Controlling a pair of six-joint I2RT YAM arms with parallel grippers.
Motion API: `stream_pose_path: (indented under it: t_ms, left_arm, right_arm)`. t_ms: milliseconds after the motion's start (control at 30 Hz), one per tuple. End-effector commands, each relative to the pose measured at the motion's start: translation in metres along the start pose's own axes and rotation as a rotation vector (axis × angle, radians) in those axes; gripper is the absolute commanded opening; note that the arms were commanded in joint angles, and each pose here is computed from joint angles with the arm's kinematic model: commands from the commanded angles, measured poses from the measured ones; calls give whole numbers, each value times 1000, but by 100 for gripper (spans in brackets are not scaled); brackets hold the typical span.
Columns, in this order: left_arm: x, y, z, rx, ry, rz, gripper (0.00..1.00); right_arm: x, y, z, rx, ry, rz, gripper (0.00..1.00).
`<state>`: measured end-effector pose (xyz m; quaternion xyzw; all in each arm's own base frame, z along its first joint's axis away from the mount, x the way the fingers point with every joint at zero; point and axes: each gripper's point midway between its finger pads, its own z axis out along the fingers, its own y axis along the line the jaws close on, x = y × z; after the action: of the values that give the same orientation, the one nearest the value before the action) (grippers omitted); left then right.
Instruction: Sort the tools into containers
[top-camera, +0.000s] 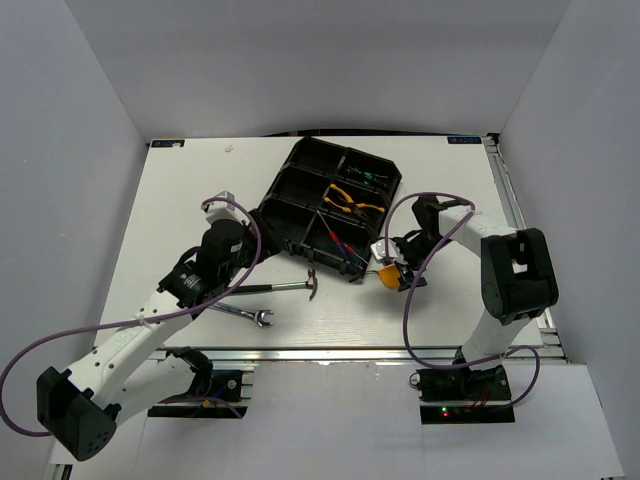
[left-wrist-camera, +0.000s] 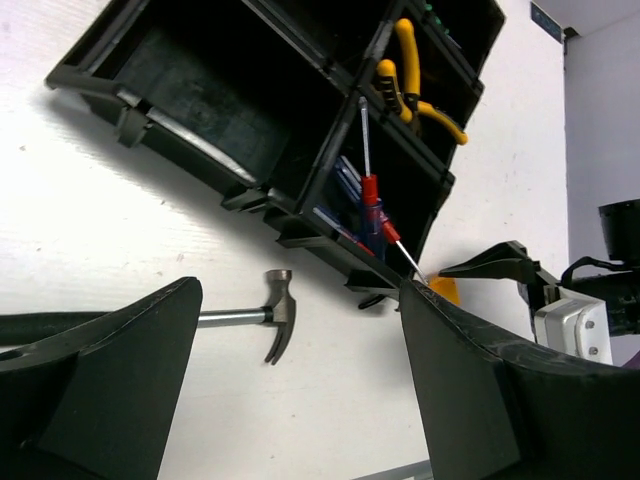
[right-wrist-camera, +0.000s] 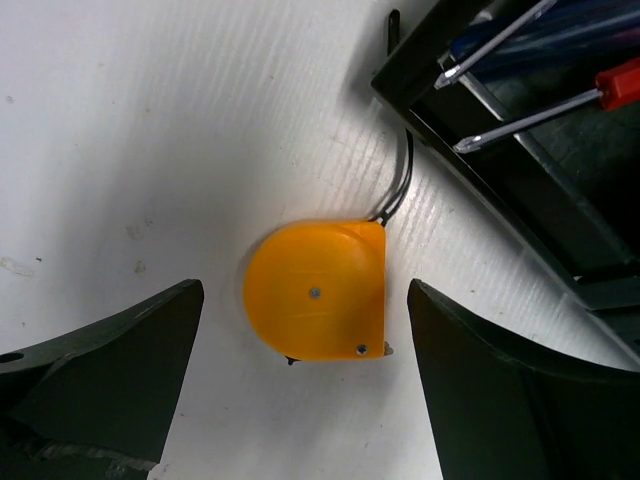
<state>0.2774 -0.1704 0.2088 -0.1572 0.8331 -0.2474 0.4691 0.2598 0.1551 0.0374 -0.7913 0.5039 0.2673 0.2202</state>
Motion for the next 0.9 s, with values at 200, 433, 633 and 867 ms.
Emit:
stream_pose_path:
  t_ms: [200,433,633,867]
  left_arm:
    - [-1,16,1,-60,-26,-18,91]
    - [2,22,1,-71,-26,-38,91]
    - [6,28,1,-87,-27,-59,91]
    - [9,42,0,-129,-46,-109,87]
  right_arm:
    - [21,3,19,16,107,49,88]
    - [25,4,24,51,140,61,61]
    - [10,25,10,11,135,14,18]
    - [-77,44,-17,-57,-8,-89,0]
